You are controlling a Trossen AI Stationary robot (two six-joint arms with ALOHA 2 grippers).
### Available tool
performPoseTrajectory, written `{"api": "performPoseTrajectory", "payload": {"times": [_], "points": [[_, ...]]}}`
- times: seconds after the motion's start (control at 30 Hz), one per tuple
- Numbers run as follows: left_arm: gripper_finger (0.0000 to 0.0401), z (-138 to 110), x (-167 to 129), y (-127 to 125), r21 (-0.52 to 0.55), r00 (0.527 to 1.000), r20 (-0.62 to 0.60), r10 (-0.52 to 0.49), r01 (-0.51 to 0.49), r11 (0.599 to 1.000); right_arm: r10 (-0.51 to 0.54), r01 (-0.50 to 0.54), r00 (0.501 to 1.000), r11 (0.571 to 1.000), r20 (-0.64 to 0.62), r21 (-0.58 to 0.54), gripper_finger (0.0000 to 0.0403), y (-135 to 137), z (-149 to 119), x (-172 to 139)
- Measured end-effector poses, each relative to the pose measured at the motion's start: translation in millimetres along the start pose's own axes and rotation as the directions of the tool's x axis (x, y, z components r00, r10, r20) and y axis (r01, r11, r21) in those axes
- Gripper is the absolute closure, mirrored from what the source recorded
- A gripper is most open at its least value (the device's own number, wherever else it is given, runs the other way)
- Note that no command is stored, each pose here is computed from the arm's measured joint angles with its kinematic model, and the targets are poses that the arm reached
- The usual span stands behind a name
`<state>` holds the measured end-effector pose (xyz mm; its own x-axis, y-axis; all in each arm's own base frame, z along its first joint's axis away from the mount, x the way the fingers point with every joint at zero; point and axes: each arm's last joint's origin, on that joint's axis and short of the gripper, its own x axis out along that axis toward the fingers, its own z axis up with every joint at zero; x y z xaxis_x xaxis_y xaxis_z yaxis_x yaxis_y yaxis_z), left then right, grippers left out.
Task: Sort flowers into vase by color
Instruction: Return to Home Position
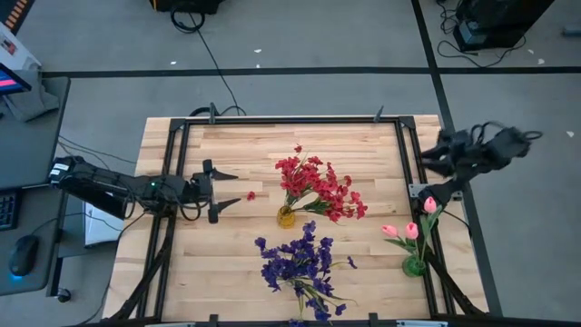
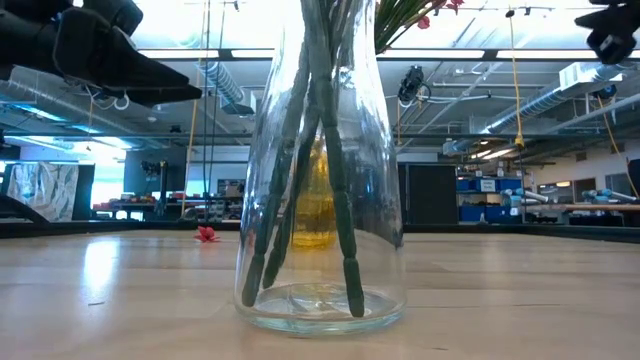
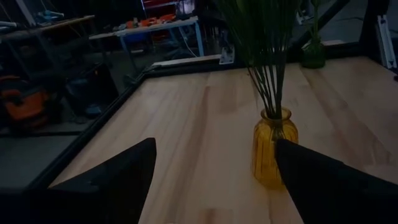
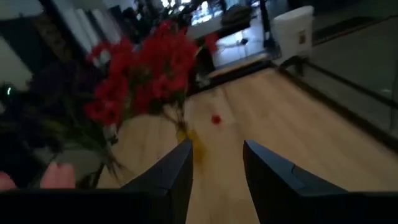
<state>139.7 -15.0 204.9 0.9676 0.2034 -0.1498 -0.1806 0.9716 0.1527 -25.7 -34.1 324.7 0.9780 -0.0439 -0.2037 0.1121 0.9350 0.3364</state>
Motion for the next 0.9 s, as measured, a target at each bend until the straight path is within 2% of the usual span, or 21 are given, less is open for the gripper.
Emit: {"api": "performPoseTrajectory", "payload": {"times": [0.17,0.23,0.43,0.5,0.67,0.83,0.9], "points": [[0.0066,-0.1,0.0,0.0,-0.044,1.0,-0.001,0.0,0.0,0.999,0.155,-0.156,0.987,0.988,0.028,0.012,0.0254,10.5,-23.3,27.6],[0.0066,-0.4,0.3,-0.2,-0.047,1.0,-0.004,-0.001,0.0,0.999,0.171,-0.171,0.985,0.985,-0.009,-0.027,0.0254,13.7,-28.9,34.1],[0.0066,-1.0,0.8,-0.5,-0.058,1.0,-0.01,-0.002,0.001,0.998,0.177,-0.179,0.983,0.983,-0.049,-0.043,0.0254,16.4,-44.7,47.2],[0.0066,-1.3,0.9,-0.6,-0.07,1.0,-0.013,-0.002,0.001,0.998,0.193,-0.194,0.981,0.98,-0.03,-0.041,0.0254,17.7,-42.6,47.2],[0.0066,-1.1,0.9,-0.5,-0.074,1.0,-0.011,-0.001,0.001,0.997,0.178,-0.178,0.984,0.984,-0.011,-0.012,0.0254,18.0,-42.3,48.2],[0.0066,-1.3,0.9,-0.6,-0.074,1.0,-0.012,-0.001,0.001,0.997,0.031,-0.032,0.998,0.999,0.06,0.01,0.0254,15.9,-46.2,55.3],[0.0066,-1.3,0.9,-0.6,-0.074,1.0,-0.012,-0.002,0.001,0.997,0.029,-0.03,0.998,0.999,0.064,0.019,0.0254,16.8,-48.4,58.1]]}}
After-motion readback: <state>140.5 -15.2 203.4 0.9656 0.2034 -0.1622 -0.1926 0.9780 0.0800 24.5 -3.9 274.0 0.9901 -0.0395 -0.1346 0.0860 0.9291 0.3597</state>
